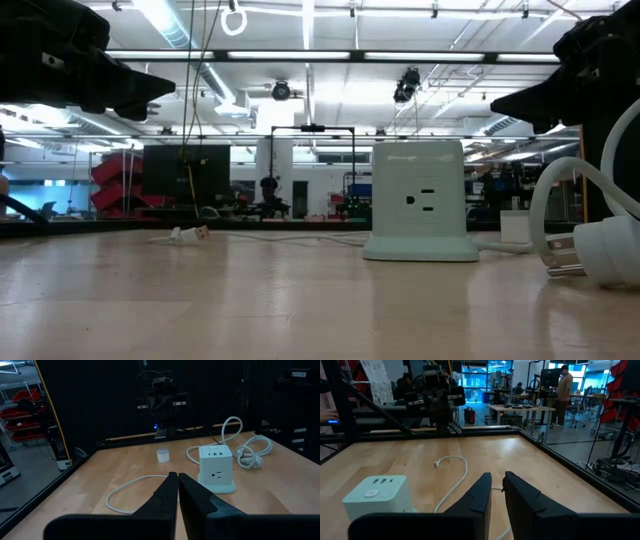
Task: Insert USB
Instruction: Return to Home Position
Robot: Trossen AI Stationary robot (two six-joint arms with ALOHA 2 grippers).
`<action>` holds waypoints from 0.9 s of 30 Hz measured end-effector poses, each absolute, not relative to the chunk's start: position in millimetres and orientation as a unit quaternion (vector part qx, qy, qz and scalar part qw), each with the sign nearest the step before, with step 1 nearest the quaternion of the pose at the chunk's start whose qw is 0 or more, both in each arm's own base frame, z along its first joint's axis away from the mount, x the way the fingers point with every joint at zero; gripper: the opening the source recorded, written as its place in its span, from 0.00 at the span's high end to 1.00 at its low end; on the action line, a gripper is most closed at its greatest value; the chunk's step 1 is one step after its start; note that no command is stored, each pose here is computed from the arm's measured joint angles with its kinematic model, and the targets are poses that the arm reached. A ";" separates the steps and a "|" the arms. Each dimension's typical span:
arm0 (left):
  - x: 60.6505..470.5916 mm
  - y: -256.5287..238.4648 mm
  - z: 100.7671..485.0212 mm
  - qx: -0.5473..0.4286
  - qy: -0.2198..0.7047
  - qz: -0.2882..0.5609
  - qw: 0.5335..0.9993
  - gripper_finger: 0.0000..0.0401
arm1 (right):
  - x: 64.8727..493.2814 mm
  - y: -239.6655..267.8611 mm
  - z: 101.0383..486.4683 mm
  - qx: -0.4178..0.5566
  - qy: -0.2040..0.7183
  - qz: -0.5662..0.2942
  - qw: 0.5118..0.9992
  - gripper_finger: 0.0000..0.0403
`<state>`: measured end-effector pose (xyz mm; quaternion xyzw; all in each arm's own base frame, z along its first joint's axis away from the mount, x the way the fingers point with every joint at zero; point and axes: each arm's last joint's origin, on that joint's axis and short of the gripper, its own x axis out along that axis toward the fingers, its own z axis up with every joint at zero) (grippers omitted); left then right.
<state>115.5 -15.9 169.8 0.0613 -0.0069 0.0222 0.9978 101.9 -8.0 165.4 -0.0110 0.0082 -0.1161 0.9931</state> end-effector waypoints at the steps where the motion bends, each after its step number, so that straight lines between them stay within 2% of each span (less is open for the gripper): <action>1: 115.5 -15.9 169.8 0.061 -0.007 0.022 0.998 1.00 | 101.9 -8.0 165.4 -0.011 0.008 -0.116 0.993 0.94; 21: 115.5 -15.9 169.8 0.061 -0.007 0.022 0.998 1.00 | 101.9 -8.0 165.4 -0.011 0.008 -0.116 0.993 0.88; 27: 115.5 -15.9 169.8 0.061 -0.007 0.022 0.998 1.00 | 101.9 -8.0 165.4 -0.011 0.008 -0.116 0.993 0.90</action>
